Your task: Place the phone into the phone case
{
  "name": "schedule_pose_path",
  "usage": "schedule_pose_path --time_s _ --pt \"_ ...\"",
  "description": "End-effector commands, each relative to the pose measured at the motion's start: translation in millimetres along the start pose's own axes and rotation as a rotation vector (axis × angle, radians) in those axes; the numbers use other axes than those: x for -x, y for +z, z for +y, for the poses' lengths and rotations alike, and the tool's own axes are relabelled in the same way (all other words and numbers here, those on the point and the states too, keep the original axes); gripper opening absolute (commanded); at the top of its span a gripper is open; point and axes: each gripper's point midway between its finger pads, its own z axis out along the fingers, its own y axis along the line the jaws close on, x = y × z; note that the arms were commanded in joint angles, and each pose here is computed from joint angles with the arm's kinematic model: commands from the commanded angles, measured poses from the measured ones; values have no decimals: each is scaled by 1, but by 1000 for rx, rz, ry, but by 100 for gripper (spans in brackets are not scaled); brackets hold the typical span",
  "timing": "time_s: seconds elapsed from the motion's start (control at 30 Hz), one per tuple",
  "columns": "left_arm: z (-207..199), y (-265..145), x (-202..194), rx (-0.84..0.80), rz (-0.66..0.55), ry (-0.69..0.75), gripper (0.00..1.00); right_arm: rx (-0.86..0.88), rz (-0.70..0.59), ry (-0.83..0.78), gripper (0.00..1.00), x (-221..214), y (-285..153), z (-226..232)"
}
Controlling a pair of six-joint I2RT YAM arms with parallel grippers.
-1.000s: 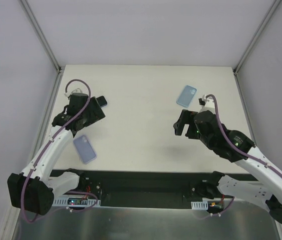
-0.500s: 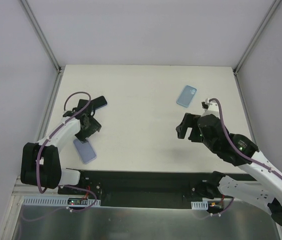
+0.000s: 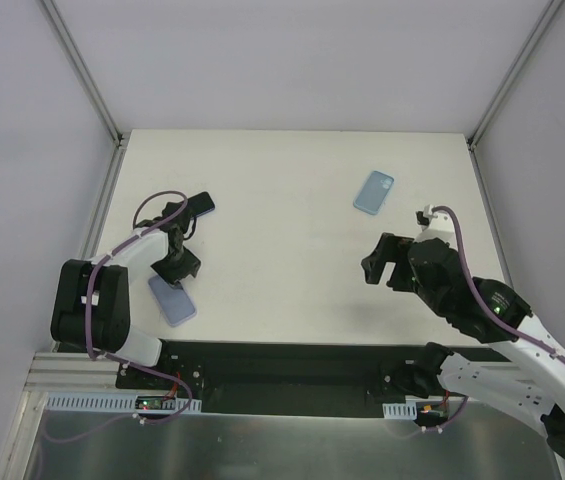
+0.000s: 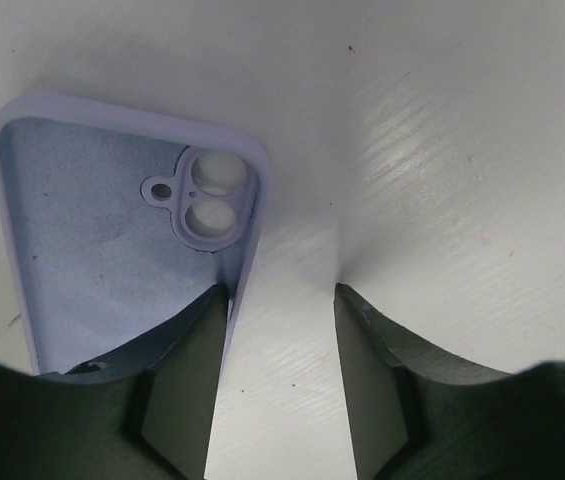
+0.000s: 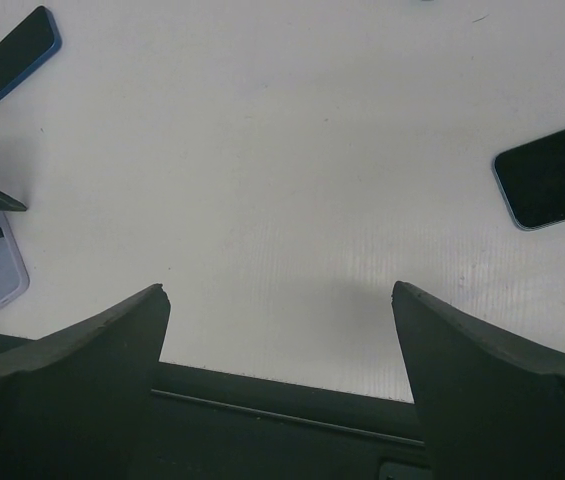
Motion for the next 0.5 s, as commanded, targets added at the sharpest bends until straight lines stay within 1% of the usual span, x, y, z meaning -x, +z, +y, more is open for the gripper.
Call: schedule_pose_path --time_s 0.0,0.07,0.1,0.17,0.2,0.23,0.33,0.37,0.4,0.43,0.47 --pt "13 8 -12 51 48 -30 44 -29 -24 -17 96 4 -4 -9" --pt "11 8 -12 50 49 -13 37 -35 -21 -16 96 3 -4 -10" --pt "11 8 -12 50 47 -1 23 -39 -17 -16 96 2 -4 -11" --pt "10 7 -11 50 37 14 10 -42 -13 -12 96 0 -2 -11" --pt "8 6 -11 42 35 31 0 -43 -12 -15 96 0 -2 -11" --pt "6 5 -11 35 32 51 0 -43 -10 -14 96 0 -2 -11" --pt "-14 -4 -13 -8 -8 172 0 -58 -11 -8 96 -1 -2 -14" --pt "-31 -13 -17 -49 -32 272 0 -66 -8 -7 96 -3 -1 -16" --pt "-40 -16 -19 -68 -40 329 0 -65 -11 -4 96 -3 -2 -16" --pt "-59 -25 -19 -113 -59 380 0 -68 -12 -3 96 -3 -1 -17" --pt "-70 -31 -26 -152 -52 478 0 -70 -12 1 96 -3 -1 -17"
